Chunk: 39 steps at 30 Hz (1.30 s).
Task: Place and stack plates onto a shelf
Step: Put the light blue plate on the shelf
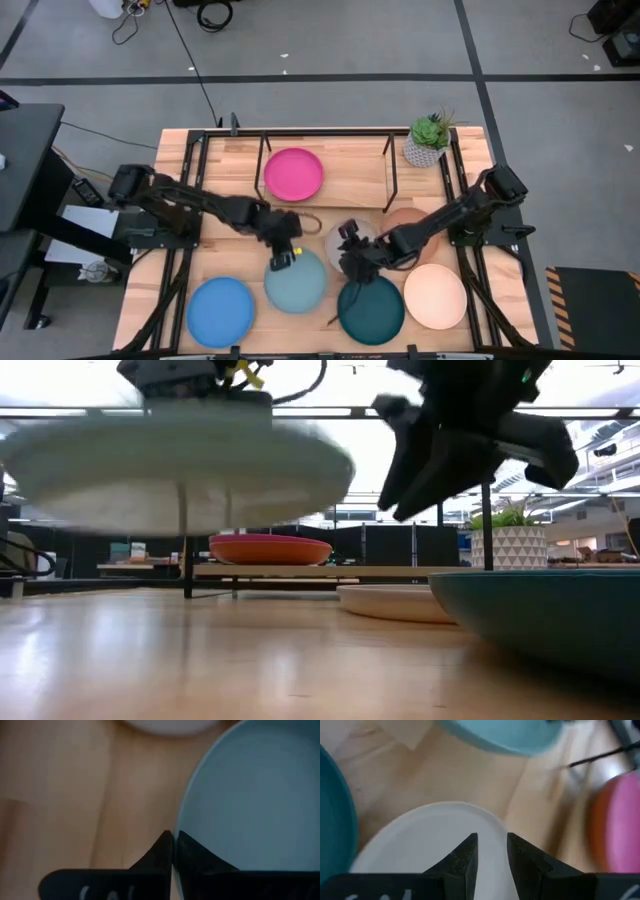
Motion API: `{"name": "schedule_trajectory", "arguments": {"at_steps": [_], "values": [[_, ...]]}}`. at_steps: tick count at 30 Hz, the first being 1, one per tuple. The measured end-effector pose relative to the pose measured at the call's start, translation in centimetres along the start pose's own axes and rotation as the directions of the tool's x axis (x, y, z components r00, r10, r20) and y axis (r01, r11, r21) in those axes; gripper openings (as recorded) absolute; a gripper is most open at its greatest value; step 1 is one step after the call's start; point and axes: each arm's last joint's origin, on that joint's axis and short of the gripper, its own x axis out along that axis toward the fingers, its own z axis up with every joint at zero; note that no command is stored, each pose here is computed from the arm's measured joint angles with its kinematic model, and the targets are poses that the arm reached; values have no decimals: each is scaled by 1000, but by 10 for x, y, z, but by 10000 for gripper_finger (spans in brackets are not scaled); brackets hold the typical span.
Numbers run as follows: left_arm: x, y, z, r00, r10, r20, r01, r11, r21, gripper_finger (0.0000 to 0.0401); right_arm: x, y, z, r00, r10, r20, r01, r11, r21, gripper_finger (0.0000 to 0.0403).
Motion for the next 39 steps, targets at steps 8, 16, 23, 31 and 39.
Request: {"name": "schedule_trajectory", "arguments": {"at_steps": [8, 16, 23, 31, 39], "values": [[-26, 31, 15, 997, -24, 79, 32, 994, -101, 18, -26, 22, 19, 943, -332, 19, 326, 911, -253, 123], [-31, 56, 26, 990, -43, 135, 59, 991, -119, 18, -39, 41, 27, 936, -340, 90, 350, 875, -336, 188], [-35, 67, 34, 978, -69, 195, 96, 986, -134, 18, -39, 37, 32, 923, -367, 115, 382, 842, -381, 209], [-36, 61, 41, 958, -110, 266, 140, 985, -97, 18, -33, 25, 33, 919, -377, 119, 386, 788, -480, 181], [-37, 54, 46, 936, -140, 322, 163, 985, -47, 25, -33, 21, 34, 907, -405, 120, 412, 785, -463, 118]]}}
